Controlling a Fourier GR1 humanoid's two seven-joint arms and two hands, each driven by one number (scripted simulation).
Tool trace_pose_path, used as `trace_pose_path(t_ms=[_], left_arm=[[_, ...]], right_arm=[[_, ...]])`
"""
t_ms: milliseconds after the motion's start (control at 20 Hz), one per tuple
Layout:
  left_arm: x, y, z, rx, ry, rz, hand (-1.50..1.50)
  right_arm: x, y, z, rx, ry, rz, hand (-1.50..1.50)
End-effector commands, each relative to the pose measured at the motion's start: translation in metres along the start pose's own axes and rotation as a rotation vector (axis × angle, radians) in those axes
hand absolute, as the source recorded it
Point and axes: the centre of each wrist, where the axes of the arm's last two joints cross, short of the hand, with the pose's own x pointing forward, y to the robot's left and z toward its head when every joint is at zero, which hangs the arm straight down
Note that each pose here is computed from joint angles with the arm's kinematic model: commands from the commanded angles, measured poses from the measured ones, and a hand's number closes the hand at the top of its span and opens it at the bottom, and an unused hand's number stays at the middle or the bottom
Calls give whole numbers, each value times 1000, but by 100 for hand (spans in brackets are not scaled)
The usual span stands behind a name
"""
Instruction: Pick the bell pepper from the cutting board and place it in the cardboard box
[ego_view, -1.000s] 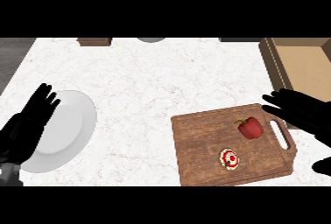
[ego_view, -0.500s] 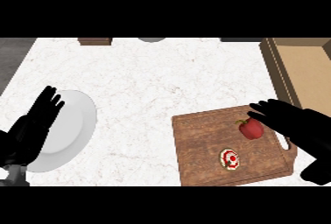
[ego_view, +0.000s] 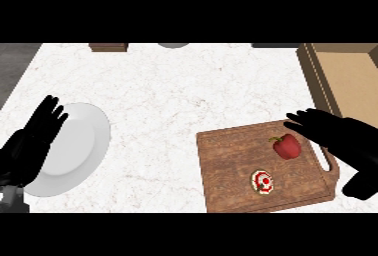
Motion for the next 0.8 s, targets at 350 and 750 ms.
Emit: trace_pose_path(t_ms=[350, 750], left_arm=[[-11, 10, -1, -6, 6, 19, 0], [3, 14, 11, -2, 7, -3, 0]], right_arm=[[14, 11, -25, -36, -59, 27, -150], [19, 33, -23, -10, -3, 75, -150]])
